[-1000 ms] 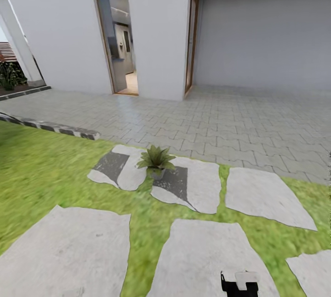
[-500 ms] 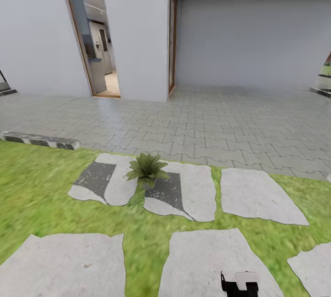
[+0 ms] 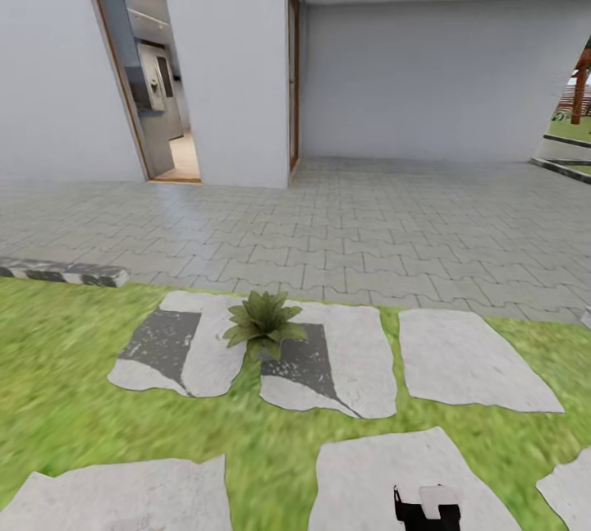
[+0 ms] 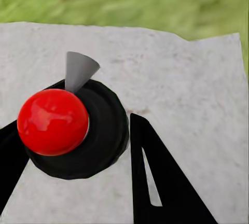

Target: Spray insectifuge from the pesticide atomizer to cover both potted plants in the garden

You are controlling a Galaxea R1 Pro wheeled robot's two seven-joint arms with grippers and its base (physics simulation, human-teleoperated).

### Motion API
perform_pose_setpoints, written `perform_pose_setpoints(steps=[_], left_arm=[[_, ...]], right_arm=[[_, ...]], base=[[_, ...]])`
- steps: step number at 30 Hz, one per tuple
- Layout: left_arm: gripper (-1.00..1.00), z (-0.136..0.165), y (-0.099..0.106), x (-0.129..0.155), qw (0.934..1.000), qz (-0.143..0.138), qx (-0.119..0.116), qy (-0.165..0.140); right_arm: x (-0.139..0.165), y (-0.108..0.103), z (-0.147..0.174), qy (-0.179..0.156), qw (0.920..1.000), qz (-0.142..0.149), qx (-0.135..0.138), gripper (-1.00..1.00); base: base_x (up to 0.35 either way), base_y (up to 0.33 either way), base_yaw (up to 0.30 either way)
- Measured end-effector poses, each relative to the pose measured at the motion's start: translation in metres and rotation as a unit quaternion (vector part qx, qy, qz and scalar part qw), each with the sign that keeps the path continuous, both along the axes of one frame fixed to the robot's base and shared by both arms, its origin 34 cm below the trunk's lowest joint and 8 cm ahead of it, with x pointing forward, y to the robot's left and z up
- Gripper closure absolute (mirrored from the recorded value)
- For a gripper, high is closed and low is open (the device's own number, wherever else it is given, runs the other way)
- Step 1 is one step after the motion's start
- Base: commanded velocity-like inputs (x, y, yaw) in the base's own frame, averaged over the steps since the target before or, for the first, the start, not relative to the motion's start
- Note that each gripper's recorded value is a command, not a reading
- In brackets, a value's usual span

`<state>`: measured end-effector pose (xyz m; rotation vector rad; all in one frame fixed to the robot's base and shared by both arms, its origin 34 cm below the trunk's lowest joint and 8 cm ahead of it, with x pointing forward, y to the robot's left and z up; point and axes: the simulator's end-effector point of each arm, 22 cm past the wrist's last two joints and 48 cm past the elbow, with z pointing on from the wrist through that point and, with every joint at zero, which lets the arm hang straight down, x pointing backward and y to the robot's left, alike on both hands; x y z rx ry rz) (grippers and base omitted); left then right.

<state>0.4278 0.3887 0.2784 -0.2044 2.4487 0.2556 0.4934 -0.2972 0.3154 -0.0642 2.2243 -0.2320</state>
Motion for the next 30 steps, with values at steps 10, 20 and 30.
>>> perform_pose_setpoints(steps=[10, 20, 30], left_arm=[[1.00, 0.0000, -0.0001, 0.0000, 1.0000, 0.000, 0.000, 0.000], [1.00, -0.0001, 0.0000, 0.0000, 1.0000, 0.000, 0.000, 0.000], [1.00, -0.0001, -0.0001, -0.0001, 1.0000, 0.000, 0.000, 0.000]], right_arm=[[0.0000, 0.0002, -0.0001, 0.000, 1.0000, 0.000, 0.000, -1.00], [0.0000, 0.0002, -0.0001, 0.000, 1.0000, 0.000, 0.000, -1.00], [0.0000, 0.0006, -0.0001, 0.000, 1.0000, 0.001, 0.000, -1.00]], base=[[0.238, 0.265, 0.000], [0.209, 0.282, 0.000], [0.208, 0.282, -0.049]])
